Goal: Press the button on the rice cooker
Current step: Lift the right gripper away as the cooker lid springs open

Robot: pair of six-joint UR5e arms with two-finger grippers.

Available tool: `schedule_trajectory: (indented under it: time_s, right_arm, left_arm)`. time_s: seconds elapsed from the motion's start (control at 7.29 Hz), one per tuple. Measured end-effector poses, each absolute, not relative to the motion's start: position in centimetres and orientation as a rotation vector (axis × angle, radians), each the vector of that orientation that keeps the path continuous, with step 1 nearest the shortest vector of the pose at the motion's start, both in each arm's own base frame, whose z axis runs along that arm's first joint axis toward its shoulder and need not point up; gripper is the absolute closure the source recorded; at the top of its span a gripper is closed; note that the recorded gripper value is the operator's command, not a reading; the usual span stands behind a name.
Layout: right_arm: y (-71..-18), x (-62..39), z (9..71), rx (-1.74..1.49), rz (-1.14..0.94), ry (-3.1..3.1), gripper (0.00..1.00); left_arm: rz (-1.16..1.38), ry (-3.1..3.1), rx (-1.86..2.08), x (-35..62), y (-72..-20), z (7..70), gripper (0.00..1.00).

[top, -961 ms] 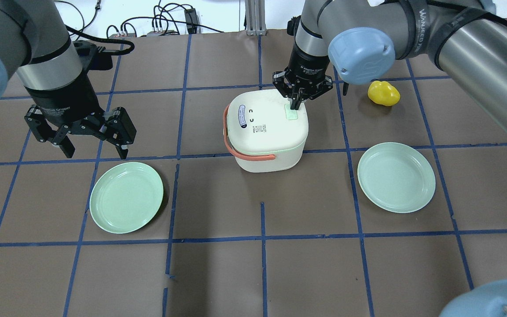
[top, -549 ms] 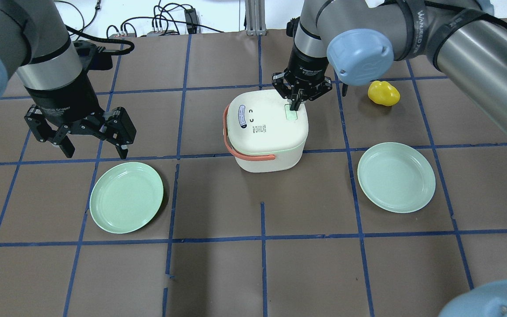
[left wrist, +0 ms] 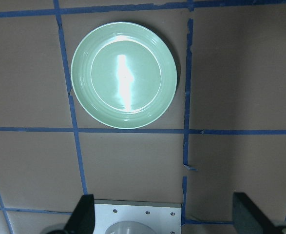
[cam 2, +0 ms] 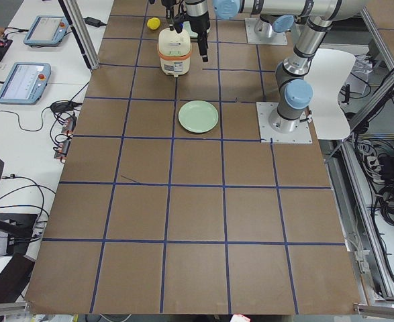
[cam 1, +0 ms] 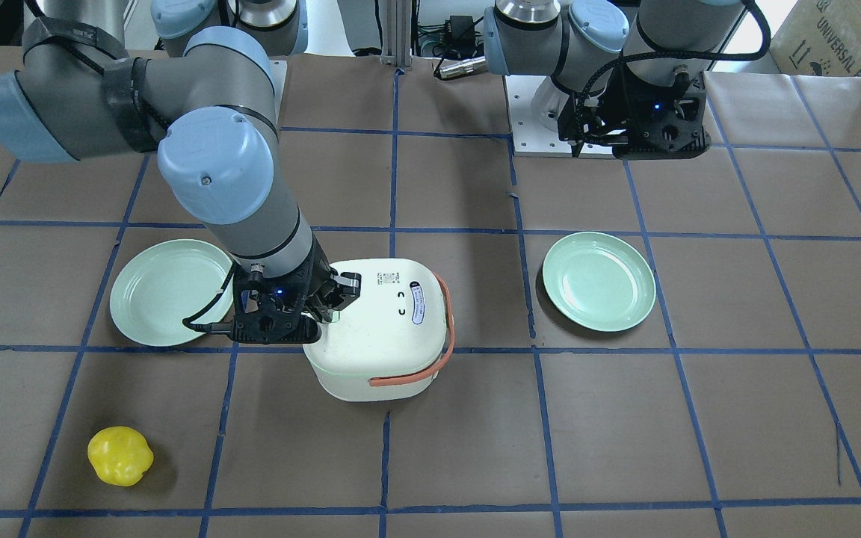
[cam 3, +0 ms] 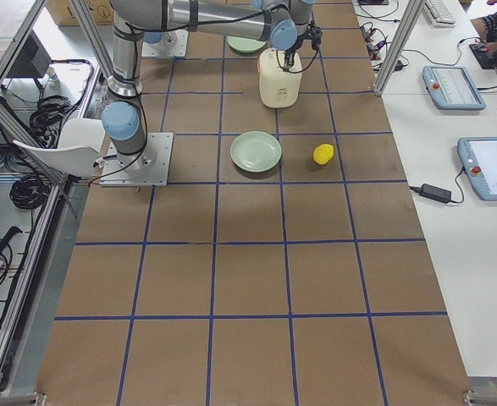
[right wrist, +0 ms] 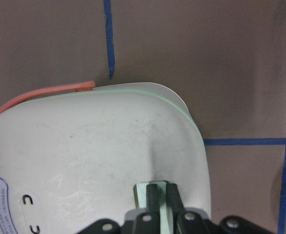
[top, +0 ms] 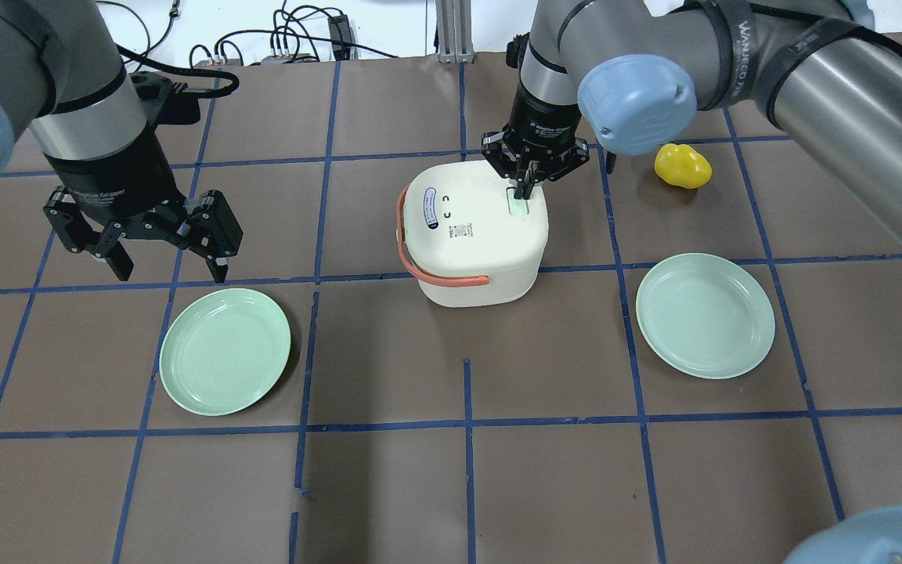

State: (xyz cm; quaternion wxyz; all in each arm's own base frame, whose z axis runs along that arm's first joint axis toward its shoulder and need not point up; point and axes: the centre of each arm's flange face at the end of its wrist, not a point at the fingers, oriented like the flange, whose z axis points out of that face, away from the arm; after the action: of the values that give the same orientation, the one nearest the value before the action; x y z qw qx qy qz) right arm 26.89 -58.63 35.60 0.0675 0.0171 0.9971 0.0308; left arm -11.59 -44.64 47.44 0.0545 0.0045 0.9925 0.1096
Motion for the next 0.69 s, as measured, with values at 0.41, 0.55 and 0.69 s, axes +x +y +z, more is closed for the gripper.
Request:
schedule_trajectory:
  time_s: [0.41, 0.55, 0.69]
  right_arm:
    - [-58.6, 27.2, 37.1, 0.04, 0.073, 3.006, 0.49]
    - [-58.9, 27.0, 39.3, 0.044, 0.08, 3.007, 0.33]
    - [-59.4, 26.7, 42.7, 0.054, 0.102, 3.01, 0.0]
  left_arm:
    - [0.334, 3.014, 0.014, -11.6, -44.6, 47.4, 0.0]
    - [0.333, 3.014, 0.014, -11.6, -44.6, 47.4, 0.0]
    - [0.333, 3.014, 0.014, -11.6, -44.6, 47.4, 0.0]
